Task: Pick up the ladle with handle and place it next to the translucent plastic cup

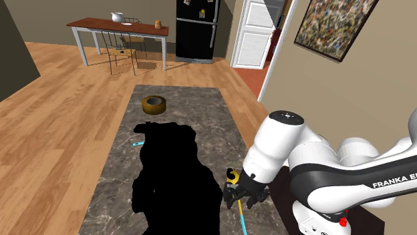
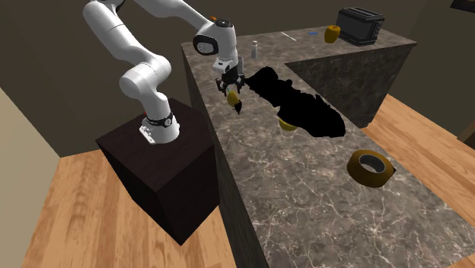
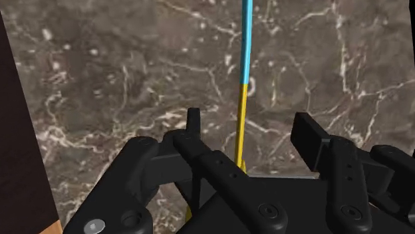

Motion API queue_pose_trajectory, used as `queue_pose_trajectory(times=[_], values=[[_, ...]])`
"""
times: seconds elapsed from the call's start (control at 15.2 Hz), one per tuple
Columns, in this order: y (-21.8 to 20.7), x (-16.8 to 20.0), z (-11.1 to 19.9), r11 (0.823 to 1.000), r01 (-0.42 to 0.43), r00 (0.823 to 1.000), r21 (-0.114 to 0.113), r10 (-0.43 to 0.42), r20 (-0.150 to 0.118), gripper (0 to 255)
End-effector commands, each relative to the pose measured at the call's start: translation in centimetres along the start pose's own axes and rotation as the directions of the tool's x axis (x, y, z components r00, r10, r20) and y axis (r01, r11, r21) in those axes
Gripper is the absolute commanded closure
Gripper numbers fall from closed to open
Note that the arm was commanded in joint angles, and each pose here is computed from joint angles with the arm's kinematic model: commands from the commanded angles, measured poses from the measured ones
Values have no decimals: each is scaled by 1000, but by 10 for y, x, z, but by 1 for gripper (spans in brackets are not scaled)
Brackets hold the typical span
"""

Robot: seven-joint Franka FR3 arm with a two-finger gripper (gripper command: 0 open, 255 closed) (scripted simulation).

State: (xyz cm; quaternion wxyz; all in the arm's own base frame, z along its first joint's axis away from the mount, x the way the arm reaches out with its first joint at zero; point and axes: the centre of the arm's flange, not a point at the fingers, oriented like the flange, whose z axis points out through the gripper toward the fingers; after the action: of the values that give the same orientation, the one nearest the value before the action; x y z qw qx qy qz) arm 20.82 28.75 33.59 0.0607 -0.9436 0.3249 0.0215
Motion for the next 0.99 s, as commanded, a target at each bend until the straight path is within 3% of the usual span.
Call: queue_pose_trajectory(times=[0.0, 0.2, 0.46, 0.92], values=[[0, 0, 0, 1000, 0, 1000, 1, 0, 0, 0], [0, 0, 0, 1000, 0, 1000, 1, 0, 0, 0], [0, 0, -50, 1000, 0, 1000, 1, 0, 0, 0], [0, 0, -50, 1000, 0, 1000, 1, 0, 0, 0]])
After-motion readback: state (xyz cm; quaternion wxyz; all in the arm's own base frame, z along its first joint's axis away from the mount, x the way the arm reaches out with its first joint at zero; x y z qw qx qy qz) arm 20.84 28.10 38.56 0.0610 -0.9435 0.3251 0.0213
